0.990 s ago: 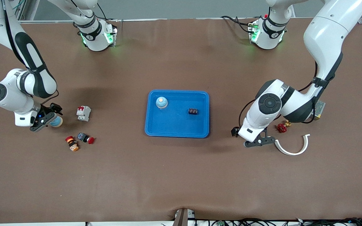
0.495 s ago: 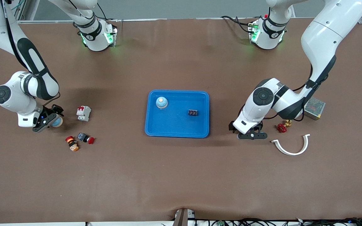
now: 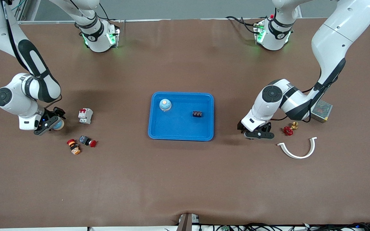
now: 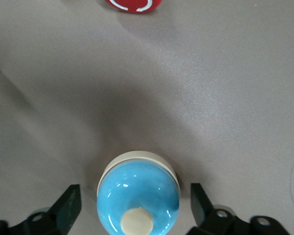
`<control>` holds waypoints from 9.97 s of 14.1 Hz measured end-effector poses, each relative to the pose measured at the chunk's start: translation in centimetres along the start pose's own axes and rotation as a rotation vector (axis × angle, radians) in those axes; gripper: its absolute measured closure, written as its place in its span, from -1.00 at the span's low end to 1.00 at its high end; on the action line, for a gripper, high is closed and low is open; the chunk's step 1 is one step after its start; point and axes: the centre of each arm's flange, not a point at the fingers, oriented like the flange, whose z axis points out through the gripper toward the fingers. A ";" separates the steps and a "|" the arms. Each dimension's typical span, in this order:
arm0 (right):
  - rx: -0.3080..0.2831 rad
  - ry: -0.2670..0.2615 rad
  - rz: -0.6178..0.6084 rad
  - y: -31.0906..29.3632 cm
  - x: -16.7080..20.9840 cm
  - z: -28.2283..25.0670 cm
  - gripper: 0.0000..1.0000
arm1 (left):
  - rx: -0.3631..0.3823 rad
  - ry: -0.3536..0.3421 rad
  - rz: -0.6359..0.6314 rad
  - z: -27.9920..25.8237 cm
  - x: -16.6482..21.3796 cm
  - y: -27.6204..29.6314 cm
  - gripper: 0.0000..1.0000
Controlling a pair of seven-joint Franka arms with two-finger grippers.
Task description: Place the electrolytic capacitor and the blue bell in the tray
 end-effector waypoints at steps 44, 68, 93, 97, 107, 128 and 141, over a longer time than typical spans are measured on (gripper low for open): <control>0.160 0.004 0.780 -30.3 34.5 -22.1 -0.31 | -0.052 -0.038 -1.334 -10.5 0.1 16.2 0.40; 0.127 0.000 0.846 -40.3 38.9 -4.9 -0.31 | 0.043 0.009 -1.503 -3.9 0.8 27.1 0.40; 0.113 -0.018 0.836 -40.4 38.8 -5.5 -1.00 | 0.068 0.035 -1.478 -1.2 -0.3 29.0 0.10; 0.111 -0.056 0.828 -39.9 38.1 -12.9 -1.00 | 0.064 0.036 -1.469 -1.4 -0.2 29.2 -0.71; 0.151 -0.090 0.705 -27.8 24.4 -37.7 -1.00 | 0.132 0.008 -1.352 -8.5 4.8 23.4 -1.00; 0.041 0.050 0.756 -8.9 7.6 -43.4 -1.00 | 0.153 -0.061 -1.078 -22.5 13.5 -3.2 -1.00; -0.005 0.143 0.767 -7.9 7.5 -48.3 -1.00 | 0.092 -0.187 -0.590 -32.9 10.5 -18.1 -1.00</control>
